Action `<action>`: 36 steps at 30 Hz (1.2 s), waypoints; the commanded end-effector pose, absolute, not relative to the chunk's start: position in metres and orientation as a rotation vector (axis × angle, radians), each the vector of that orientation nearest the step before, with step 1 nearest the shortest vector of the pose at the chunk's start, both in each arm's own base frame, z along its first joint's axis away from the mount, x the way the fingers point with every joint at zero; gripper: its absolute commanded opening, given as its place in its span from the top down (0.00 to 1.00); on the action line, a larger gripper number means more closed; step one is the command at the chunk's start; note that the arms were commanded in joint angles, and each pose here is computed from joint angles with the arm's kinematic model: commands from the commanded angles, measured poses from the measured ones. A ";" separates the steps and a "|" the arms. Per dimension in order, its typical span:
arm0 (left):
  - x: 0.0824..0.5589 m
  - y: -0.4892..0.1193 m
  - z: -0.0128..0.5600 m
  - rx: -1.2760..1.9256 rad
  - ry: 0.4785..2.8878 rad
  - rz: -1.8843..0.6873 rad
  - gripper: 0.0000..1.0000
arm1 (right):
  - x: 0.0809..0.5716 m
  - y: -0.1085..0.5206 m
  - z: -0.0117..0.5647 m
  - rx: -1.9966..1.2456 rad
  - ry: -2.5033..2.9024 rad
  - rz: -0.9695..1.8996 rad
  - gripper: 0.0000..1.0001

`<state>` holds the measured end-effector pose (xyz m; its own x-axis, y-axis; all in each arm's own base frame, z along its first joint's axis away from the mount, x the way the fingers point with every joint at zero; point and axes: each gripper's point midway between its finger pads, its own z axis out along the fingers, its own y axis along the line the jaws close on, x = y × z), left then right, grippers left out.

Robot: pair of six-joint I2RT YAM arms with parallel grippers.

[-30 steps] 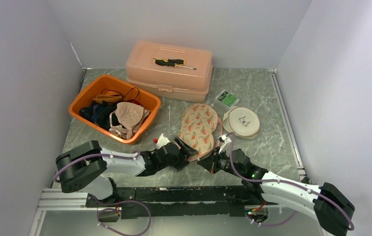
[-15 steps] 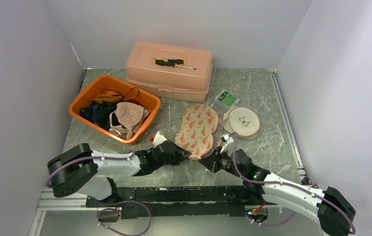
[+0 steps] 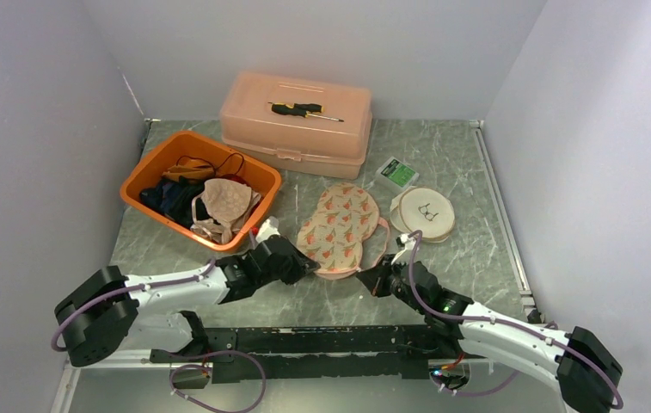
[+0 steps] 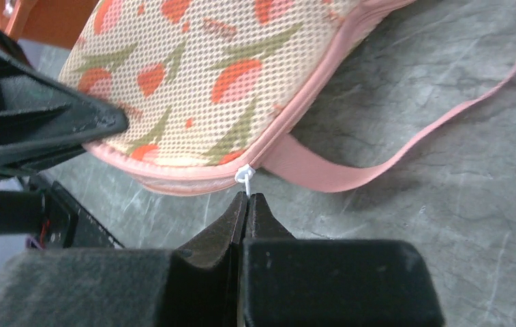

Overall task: Unzip the laundry bag and remove the bra
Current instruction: Unzip the laundry bag at the center of the board.

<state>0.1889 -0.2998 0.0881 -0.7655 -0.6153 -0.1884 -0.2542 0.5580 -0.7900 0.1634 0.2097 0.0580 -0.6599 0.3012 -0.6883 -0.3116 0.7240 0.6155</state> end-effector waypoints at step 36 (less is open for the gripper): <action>0.188 -0.274 0.095 -0.656 2.518 -1.060 0.08 | 0.163 0.258 0.081 -0.156 2.025 1.006 1.00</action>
<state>0.2143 -0.2710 0.1032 -0.8741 -0.4314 -0.2230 -0.1444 0.6693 -0.7288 0.1525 0.2352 0.0461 -0.6831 0.1863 -0.7062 -0.3810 0.7341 0.5621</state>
